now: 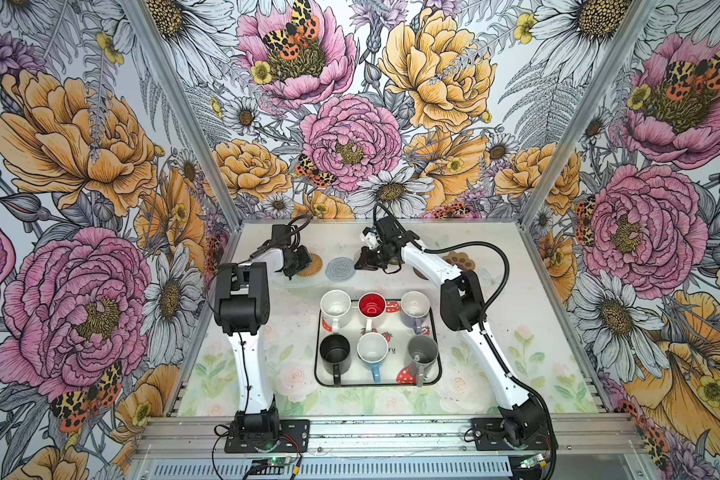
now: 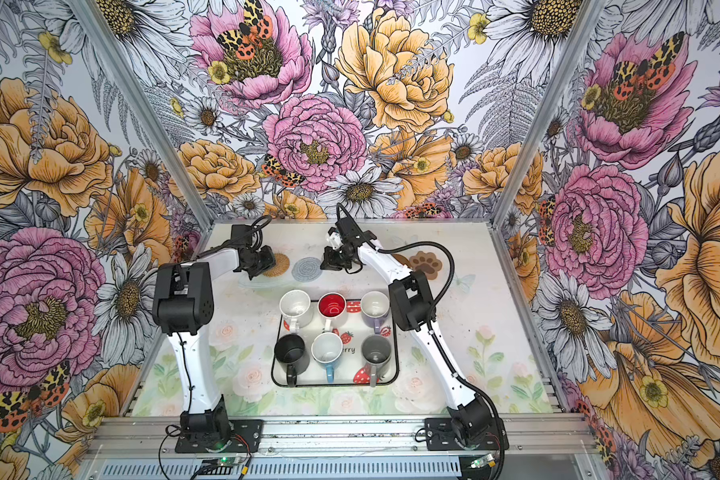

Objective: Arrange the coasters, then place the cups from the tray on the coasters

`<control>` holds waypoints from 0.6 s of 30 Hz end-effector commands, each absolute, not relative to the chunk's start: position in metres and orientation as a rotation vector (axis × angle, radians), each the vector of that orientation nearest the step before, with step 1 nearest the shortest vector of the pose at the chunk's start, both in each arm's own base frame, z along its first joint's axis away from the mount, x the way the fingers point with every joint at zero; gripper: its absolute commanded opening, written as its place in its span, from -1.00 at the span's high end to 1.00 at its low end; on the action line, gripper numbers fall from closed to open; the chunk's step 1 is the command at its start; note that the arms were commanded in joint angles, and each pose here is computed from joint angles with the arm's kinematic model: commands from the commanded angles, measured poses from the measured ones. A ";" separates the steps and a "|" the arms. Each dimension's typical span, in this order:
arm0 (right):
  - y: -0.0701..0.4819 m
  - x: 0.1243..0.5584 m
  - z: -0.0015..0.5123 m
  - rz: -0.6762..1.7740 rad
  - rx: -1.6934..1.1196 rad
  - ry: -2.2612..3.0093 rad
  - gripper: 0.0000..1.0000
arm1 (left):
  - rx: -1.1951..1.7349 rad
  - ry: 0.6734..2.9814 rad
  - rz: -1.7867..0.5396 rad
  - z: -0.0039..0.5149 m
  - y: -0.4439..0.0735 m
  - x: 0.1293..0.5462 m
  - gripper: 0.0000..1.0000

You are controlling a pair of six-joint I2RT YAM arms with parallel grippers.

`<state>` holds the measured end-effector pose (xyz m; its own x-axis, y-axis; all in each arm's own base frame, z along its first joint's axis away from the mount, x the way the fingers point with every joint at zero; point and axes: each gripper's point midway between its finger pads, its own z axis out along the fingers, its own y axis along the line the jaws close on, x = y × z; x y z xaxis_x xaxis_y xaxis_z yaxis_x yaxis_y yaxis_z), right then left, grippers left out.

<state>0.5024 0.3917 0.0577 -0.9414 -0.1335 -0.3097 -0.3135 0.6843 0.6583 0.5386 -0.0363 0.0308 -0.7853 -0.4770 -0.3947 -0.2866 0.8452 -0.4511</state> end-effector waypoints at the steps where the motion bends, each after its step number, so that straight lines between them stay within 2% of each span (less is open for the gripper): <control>1: 0.395 0.502 0.112 1.171 -0.418 2.556 1.00 | -0.569 2.521 -0.533 0.027 -0.040 0.544 1.00; 5: 0.397 0.497 0.129 1.212 -0.465 2.520 1.00 | -0.526 2.494 -0.606 0.043 -0.053 0.551 0.98; 10: 0.382 0.509 0.148 1.138 -0.445 2.479 1.00 | -0.471 2.423 -0.625 0.083 -0.062 0.559 0.88; 18: 0.351 0.538 0.129 0.962 -0.346 2.496 1.00 | -0.333 2.364 -0.685 0.130 -0.102 0.554 0.82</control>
